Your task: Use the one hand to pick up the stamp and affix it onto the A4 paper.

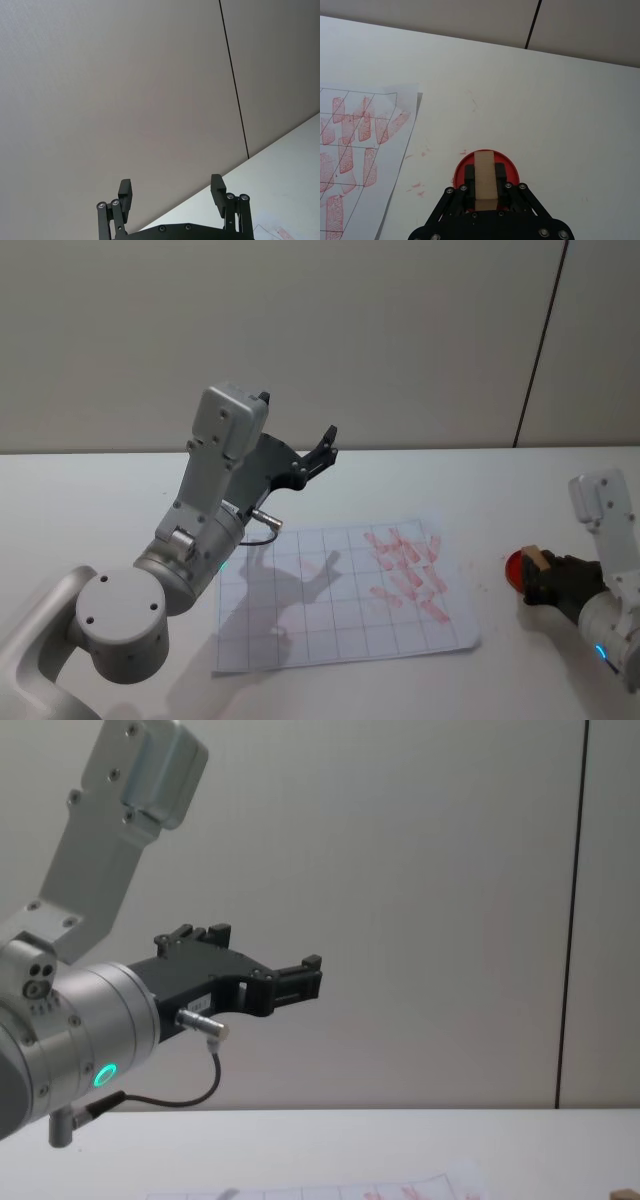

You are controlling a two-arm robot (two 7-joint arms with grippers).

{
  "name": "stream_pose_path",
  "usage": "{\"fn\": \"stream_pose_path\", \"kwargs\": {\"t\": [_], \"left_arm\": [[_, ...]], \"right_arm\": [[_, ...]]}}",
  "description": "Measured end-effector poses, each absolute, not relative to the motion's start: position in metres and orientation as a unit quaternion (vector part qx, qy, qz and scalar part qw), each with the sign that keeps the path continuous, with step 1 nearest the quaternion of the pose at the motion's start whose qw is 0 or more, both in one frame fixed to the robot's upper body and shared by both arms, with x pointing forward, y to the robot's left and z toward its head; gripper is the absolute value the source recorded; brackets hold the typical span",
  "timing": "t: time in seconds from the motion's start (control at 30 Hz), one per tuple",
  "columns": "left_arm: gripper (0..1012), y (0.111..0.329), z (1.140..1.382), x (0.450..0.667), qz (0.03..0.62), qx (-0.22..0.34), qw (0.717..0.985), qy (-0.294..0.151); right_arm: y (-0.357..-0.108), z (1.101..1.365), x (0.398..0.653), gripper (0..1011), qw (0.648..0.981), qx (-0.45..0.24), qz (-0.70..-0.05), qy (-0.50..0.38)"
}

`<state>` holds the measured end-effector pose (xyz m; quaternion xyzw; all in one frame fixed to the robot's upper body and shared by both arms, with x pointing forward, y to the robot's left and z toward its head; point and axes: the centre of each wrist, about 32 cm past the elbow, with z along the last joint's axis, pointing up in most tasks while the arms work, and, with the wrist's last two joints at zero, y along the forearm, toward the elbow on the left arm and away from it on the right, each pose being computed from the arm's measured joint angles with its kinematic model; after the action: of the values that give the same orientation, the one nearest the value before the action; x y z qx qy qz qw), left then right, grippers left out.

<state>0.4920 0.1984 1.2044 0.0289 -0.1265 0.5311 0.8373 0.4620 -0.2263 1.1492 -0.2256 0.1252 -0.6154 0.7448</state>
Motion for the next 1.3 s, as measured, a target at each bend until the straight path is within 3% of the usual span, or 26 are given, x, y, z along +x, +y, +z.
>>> {"fn": "stream_pose_path", "kwargs": {"t": [0.73, 1.3], "left_arm": [[1001, 0.198, 1.204, 0.492, 0.531, 0.029, 0.837, -0.126], [1001, 0.198, 1.204, 0.492, 0.531, 0.029, 0.837, -0.126]], "right_arm": [[-0.228, 1.153, 0.462, 217, 0.748, -0.205, -0.616, 0.138], [-0.212, 1.199, 0.454, 218, 0.784, -0.144, -0.599, 0.078]]}}
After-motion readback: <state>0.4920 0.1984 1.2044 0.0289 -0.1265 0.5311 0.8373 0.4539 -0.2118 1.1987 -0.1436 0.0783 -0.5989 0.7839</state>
